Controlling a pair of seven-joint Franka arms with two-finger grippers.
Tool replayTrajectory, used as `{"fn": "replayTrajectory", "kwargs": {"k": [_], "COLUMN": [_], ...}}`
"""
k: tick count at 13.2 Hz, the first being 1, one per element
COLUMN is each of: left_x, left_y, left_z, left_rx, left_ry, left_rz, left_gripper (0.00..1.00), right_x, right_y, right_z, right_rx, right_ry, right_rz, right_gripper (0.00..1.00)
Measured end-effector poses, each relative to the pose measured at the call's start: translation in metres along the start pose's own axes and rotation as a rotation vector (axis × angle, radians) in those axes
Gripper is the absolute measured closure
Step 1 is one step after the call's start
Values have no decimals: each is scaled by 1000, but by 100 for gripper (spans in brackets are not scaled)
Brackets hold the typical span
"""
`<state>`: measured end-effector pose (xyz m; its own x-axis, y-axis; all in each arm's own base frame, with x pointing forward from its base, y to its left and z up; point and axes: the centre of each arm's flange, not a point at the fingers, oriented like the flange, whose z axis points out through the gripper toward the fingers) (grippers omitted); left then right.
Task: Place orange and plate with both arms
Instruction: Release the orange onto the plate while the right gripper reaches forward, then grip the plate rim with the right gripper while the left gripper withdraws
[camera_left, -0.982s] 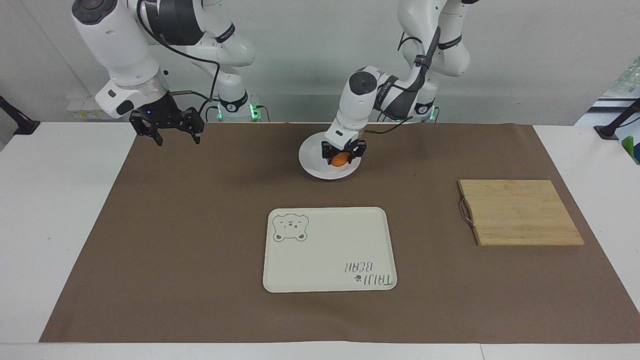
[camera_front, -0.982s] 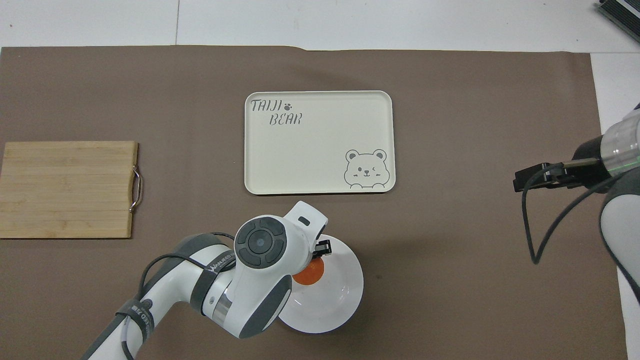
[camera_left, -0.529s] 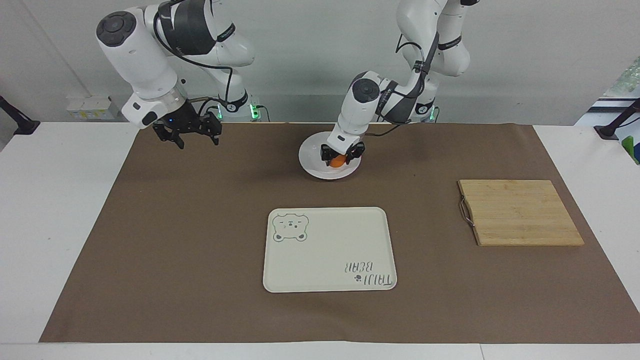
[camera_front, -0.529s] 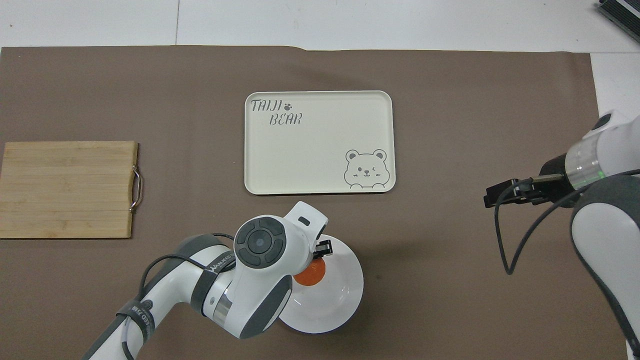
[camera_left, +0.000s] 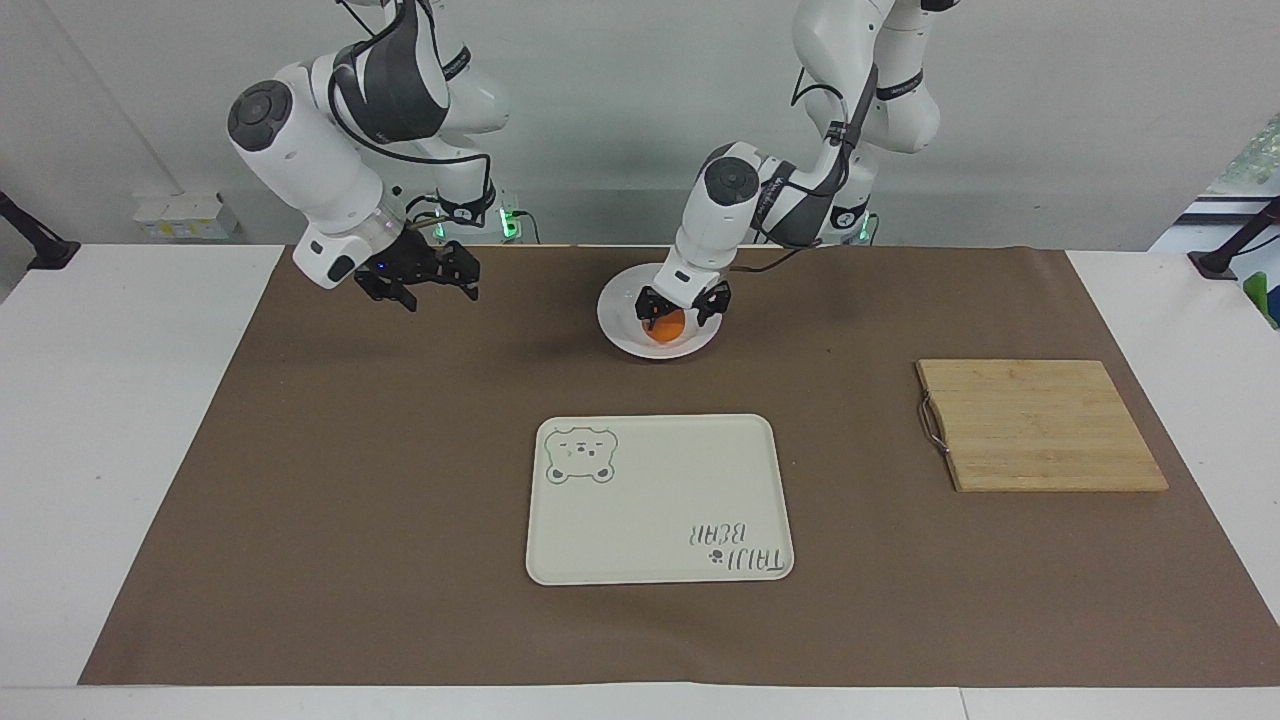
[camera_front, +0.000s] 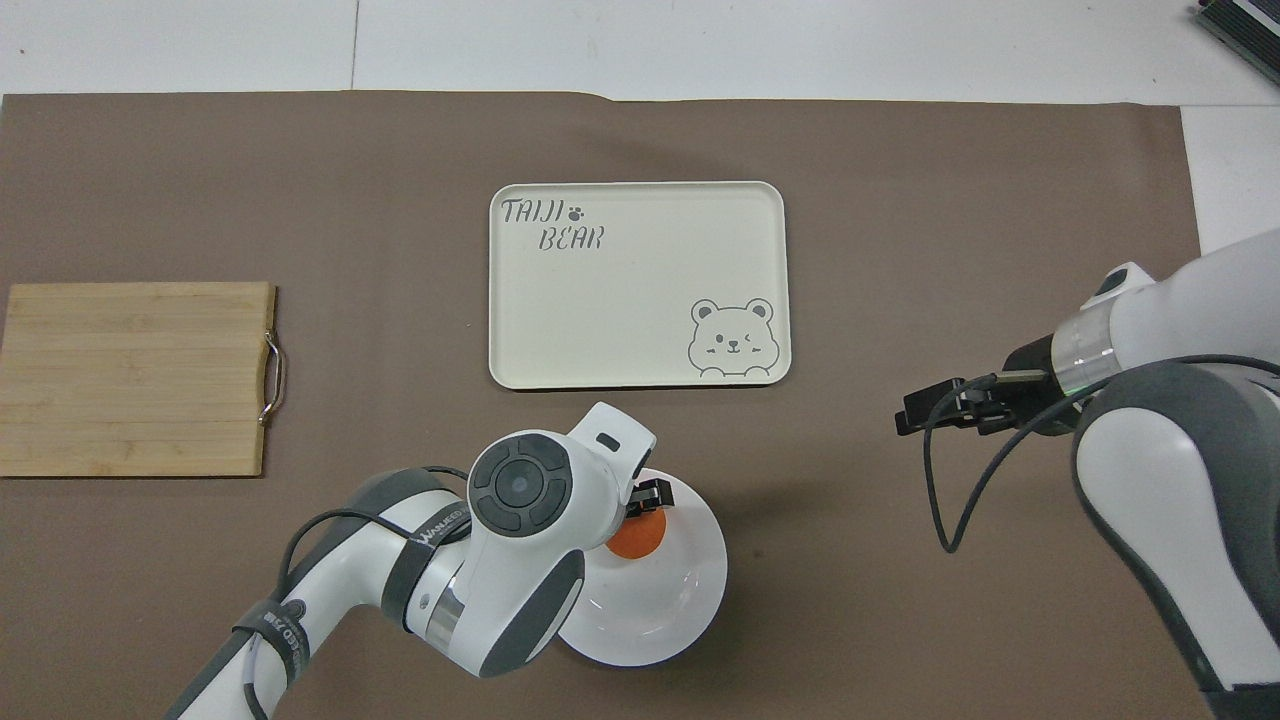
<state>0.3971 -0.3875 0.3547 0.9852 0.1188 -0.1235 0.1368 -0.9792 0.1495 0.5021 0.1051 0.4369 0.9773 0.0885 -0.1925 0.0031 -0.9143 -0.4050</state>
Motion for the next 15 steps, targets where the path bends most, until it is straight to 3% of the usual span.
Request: {"fn": "replayTrajectory", "kwargs": {"k": [4,8,10,14,15], "left_x": [33,92,116,137,137], "left_y": [-7,-64,-98,-157,-171], "left_z": [-64,-169,-214,-291,-308], "left_rx": [-13,8,15,113,136], "left_ry": [-10,62,82,103,93], "left_rz": [-42,45,96,242,269], "left_gripper": [0,0,0,0,0], "right_x": [-6,-13,-18,-33,-38], "right_y": [-1,6,1,-12,-14], "right_z": [33,76,103,154,167], "right_rx": [122,242,254,324,327], "right_ry": [-23,-3,3,19,25], "right_rz": [-62,-110,-110,-70,-66], "right_gripper": [0,0,0,0,5]}}
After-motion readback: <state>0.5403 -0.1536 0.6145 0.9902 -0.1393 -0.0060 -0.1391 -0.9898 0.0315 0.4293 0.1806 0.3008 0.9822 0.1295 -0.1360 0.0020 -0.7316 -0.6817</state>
